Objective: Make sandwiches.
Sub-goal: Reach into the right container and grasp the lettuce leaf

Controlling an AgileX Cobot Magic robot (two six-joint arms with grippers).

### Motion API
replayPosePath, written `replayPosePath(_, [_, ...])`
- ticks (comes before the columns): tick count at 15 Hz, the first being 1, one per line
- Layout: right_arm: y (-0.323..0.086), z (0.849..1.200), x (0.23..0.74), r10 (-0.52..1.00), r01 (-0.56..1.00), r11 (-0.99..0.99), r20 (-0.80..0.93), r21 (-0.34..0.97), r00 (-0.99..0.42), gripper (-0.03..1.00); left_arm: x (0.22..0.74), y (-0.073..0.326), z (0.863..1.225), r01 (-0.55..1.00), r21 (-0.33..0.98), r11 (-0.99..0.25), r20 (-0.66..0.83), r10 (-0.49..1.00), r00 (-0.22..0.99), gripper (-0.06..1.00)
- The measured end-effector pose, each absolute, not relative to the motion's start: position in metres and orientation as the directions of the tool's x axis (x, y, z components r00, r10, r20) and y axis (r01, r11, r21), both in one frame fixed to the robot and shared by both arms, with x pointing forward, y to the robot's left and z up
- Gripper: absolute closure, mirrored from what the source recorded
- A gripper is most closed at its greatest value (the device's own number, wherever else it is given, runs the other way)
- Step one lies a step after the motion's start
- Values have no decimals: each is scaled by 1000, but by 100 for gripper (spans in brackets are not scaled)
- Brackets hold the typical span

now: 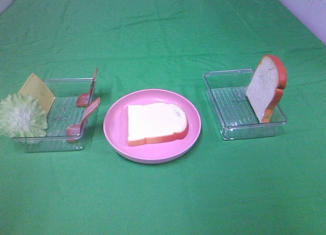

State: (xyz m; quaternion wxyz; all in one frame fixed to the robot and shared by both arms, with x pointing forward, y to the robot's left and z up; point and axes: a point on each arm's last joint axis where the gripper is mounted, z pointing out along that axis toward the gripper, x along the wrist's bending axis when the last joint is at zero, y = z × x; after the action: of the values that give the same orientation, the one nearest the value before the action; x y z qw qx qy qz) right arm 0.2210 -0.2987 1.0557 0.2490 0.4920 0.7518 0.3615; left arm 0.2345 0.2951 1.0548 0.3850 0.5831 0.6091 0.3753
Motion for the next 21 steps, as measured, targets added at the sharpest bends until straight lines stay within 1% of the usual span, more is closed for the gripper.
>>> replayPosePath(4, [-298, 1047, 224, 916, 482, 254, -48, 838, -399, 18, 234, 295, 1055, 421, 906, 38, -31, 999, -24, 26])
replayPosePath(9, [-297, 1046, 226, 915, 479, 257, -51, 839, -401, 18, 234, 295, 1055, 421, 906, 40, -35, 999, -21, 26])
replayPosePath(14, [-297, 1046, 226, 915, 479, 257, -50, 839, -401, 18, 235, 290, 1055, 417, 906, 75, -89, 996, 14, 26])
replayPosePath(16, [-297, 1046, 226, 914, 479, 256, -50, 839, -402, 18, 239, 290, 1060, 418, 899, 127, -139, 990, -3, 26])
replayPosePath(18, [-297, 1046, 226, 914, 479, 256, -50, 839, -402, 18, 256, 290, 1071, 412, 888, 204, -212, 977, -28, 26])
replayPosePath(19, [-297, 1046, 226, 914, 479, 256, -50, 839, -402, 18, 275, 290, 1076, 436, 866, 245, -256, 966, -34, 26])
replayPosePath(21, [-297, 1045, 226, 914, 480, 256, -50, 839, -402, 18, 311, 290, 1075, 532, 790, 306, -324, 944, -63, 26])
